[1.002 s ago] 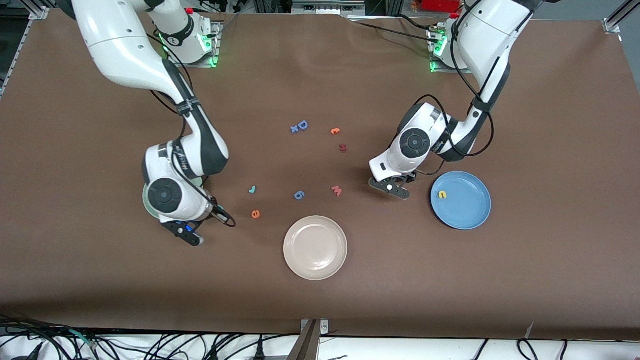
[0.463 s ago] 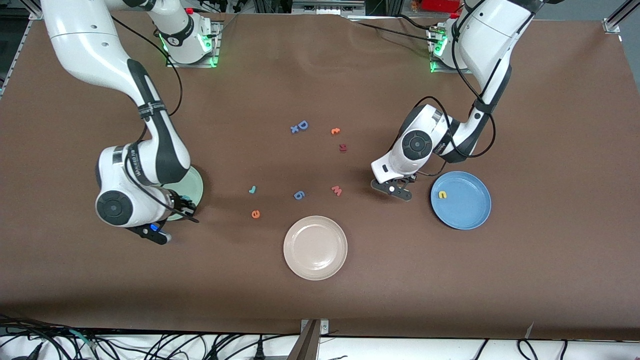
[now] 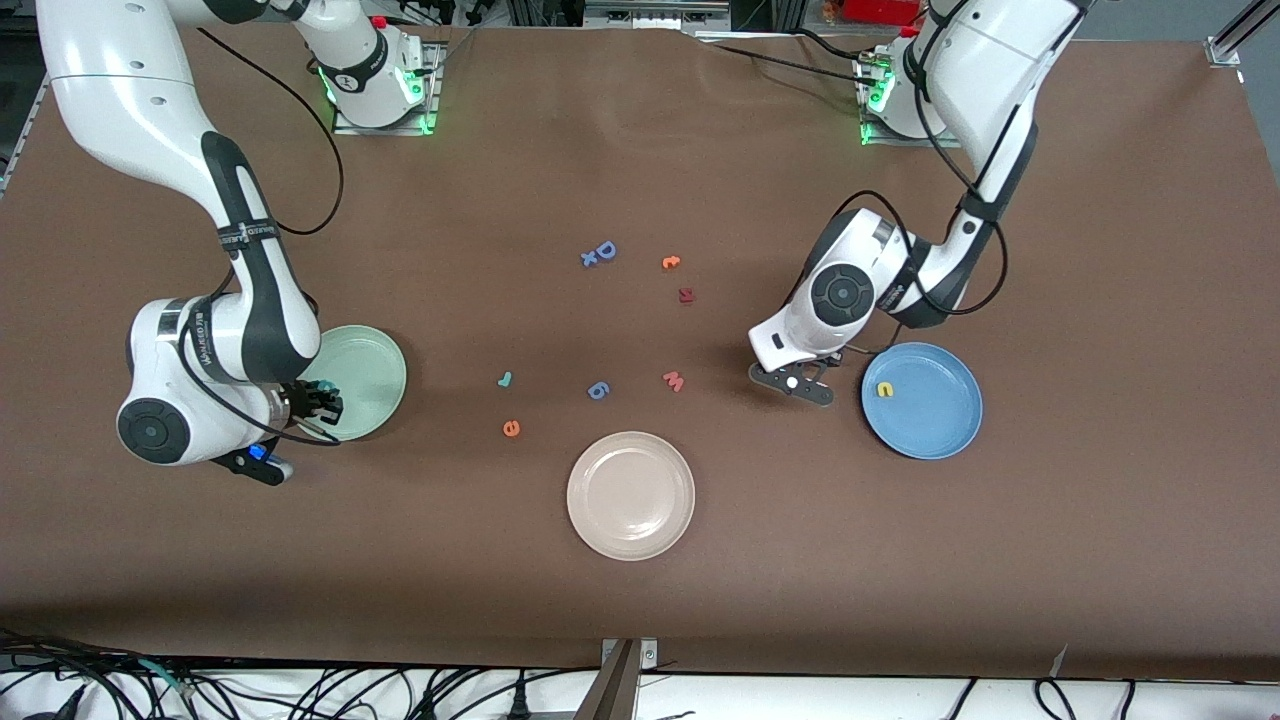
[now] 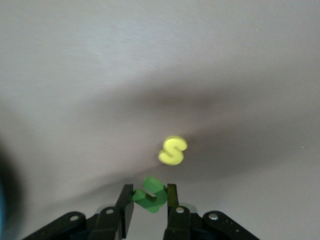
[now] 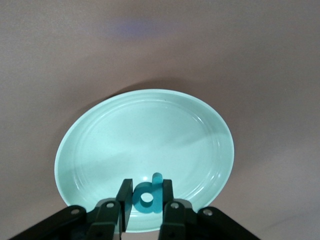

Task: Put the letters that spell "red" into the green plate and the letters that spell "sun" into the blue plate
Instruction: 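Lower the green u onto the blue plate while the right gripper reaches the e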

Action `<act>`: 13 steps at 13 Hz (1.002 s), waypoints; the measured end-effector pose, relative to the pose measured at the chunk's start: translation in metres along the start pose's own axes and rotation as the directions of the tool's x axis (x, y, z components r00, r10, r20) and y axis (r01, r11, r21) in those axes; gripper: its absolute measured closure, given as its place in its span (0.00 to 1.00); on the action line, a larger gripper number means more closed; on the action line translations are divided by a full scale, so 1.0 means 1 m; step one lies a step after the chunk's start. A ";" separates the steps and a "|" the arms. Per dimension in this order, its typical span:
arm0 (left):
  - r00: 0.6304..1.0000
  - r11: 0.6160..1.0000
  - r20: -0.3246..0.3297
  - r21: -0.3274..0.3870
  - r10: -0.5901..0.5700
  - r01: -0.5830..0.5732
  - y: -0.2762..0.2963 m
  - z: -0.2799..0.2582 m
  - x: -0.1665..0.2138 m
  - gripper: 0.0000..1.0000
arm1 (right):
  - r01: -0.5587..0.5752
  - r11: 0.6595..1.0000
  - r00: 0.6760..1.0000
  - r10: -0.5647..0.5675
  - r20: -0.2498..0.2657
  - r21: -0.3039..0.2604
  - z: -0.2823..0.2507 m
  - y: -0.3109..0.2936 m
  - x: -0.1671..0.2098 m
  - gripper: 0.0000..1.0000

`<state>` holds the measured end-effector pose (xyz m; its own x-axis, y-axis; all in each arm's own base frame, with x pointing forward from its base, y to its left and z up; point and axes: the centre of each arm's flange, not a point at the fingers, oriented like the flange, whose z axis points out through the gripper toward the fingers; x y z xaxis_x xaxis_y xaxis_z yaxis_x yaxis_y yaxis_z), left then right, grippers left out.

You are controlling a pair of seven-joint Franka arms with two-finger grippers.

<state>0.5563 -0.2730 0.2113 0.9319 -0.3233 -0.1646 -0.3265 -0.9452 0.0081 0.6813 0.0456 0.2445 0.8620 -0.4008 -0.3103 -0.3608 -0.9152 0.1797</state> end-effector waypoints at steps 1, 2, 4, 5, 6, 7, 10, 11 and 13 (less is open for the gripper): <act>1.000 1.000 0.015 0.008 -0.004 0.004 -0.007 -0.016 0.002 0.69 | 0.000 1.000 1.000 0.000 0.001 0.000 0.000 0.000 0.000 0.72; 1.000 1.000 0.022 0.012 0.004 -0.004 -0.017 -0.030 0.005 0.69 | -0.001 1.000 1.000 0.001 0.001 0.000 0.001 0.000 0.000 0.72; 0.998 0.999 0.021 0.006 0.052 -0.052 -0.051 -0.046 0.010 0.69 | -0.002 1.000 1.000 0.002 0.002 0.000 0.001 0.001 0.001 0.57; 0.996 0.997 0.022 -0.001 0.081 -0.081 -0.076 -0.046 0.011 0.69 | -0.002 1.000 1.000 0.002 0.002 0.000 0.001 0.001 0.001 0.46; 0.994 0.995 0.024 -0.010 0.104 -0.104 -0.102 -0.045 0.010 0.69 | -0.002 1.000 1.000 0.002 0.002 0.001 0.001 0.001 0.001 0.34; 0.992 0.992 0.027 -0.019 0.125 -0.124 -0.128 -0.043 0.008 0.69 | -0.002 1.000 1.000 0.002 0.002 0.001 0.001 0.001 0.001 0.23; 0.984 0.985 0.044 -0.009 0.171 -0.170 -0.192 -0.033 -0.001 0.69 | 0.009 1.000 1.000 -0.009 -0.001 0.005 -0.001 -0.006 -0.003 0.01; 0.982 0.984 0.060 0.011 0.177 -0.177 -0.209 -0.026 -0.005 0.69 | 0.019 1.000 1.000 -0.019 -0.007 0.006 -0.002 -0.013 -0.006 0.01; 0.981 0.984 0.091 0.041 0.170 -0.174 -0.240 -0.007 -0.011 0.69 | 0.031 0.999 0.999 -0.030 -0.043 0.017 -0.007 -0.035 -0.014 0.01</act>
<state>0.6252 -0.0430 0.2183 0.8447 -0.4734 -0.2496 -0.4897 -0.8719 -0.0036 0.6840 0.0837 0.2489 0.8869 -0.3711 -0.2753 -0.3403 -0.9276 0.1541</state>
